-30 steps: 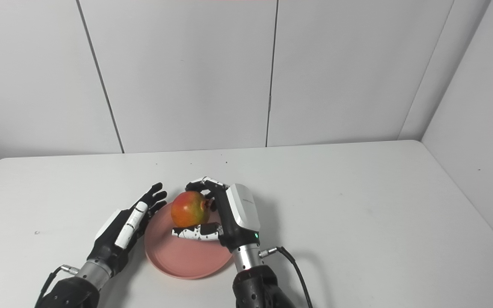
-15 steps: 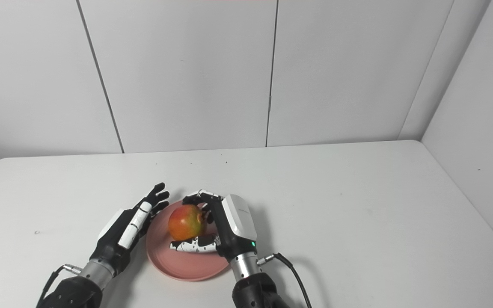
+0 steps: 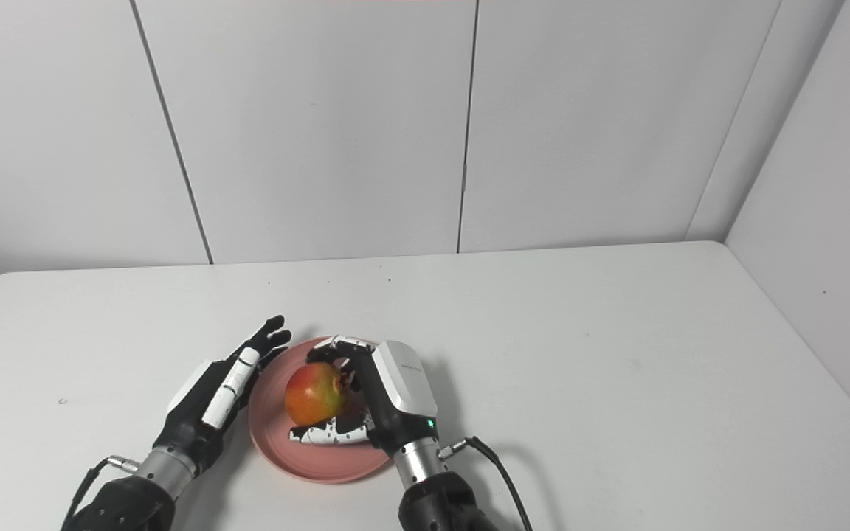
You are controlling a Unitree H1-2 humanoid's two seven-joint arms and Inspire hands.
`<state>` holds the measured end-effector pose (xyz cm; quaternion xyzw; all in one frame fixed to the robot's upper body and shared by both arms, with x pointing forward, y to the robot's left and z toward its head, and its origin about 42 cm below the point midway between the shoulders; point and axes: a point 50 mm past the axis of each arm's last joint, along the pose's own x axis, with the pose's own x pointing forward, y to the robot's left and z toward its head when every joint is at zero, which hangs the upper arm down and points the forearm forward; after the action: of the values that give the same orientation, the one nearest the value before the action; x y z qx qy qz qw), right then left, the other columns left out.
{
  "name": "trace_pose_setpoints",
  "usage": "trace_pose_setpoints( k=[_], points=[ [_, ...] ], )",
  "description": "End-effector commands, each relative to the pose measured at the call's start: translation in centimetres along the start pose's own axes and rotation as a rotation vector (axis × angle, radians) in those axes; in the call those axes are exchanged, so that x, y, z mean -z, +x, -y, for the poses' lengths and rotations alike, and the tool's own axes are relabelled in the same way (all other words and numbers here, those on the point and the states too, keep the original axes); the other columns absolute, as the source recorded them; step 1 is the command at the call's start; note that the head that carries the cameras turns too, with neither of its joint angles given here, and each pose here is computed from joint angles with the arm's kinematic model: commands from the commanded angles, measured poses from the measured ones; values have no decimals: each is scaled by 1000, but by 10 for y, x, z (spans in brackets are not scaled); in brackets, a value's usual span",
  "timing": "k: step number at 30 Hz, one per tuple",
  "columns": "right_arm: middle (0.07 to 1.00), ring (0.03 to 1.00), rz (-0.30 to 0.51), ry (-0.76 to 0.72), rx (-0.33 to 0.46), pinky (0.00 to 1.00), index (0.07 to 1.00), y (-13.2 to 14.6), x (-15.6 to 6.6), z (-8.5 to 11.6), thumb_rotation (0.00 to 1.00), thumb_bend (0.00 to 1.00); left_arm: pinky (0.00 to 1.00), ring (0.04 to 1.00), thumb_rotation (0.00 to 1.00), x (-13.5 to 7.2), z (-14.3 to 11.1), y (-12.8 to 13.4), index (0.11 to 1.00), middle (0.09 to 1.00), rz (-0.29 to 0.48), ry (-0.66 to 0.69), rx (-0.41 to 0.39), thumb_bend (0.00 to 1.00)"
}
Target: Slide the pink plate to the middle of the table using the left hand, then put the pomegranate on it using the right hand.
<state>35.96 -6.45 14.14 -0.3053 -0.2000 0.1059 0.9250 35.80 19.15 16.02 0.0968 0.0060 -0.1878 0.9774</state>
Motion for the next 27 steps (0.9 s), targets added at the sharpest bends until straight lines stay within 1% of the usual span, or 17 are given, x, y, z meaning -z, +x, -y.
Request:
trace_pose_setpoints(
  k=[1,6,12,13,15,20,22,27],
  points=[
    [471,419,49,-9,-6,401,546,10,-10,1,0,511,892,928,1000,-9,0,3,932,942,35,3,10,546],
    [477,425,37,-19,-21,429,542,9,-9,0,0,511,901,930,1000,-9,-1,3,940,943,26,-1,9,565],
    [489,435,25,-33,-43,464,525,10,-8,-3,0,513,903,930,1000,-9,-2,3,943,941,27,6,13,559],
    [484,492,26,-37,-46,474,514,10,-9,-3,0,518,904,931,1000,-9,-2,3,942,941,27,5,13,557],
    [485,528,24,-43,-51,484,506,10,-9,-4,1,520,908,933,1000,-9,-2,3,944,942,26,-1,15,559],
    [477,534,30,-54,-63,486,512,10,-7,-4,2,520,907,934,1000,-10,-2,3,948,945,27,0,19,551],
    [489,554,32,-65,-68,514,497,11,-7,-4,1,521,902,930,1000,-10,-2,3,947,944,26,4,20,554],
    [510,576,33,-100,-80,536,478,11,-6,-5,0,520,899,924,1000,-10,-2,3,947,944,25,-12,19,548]
  ],
)
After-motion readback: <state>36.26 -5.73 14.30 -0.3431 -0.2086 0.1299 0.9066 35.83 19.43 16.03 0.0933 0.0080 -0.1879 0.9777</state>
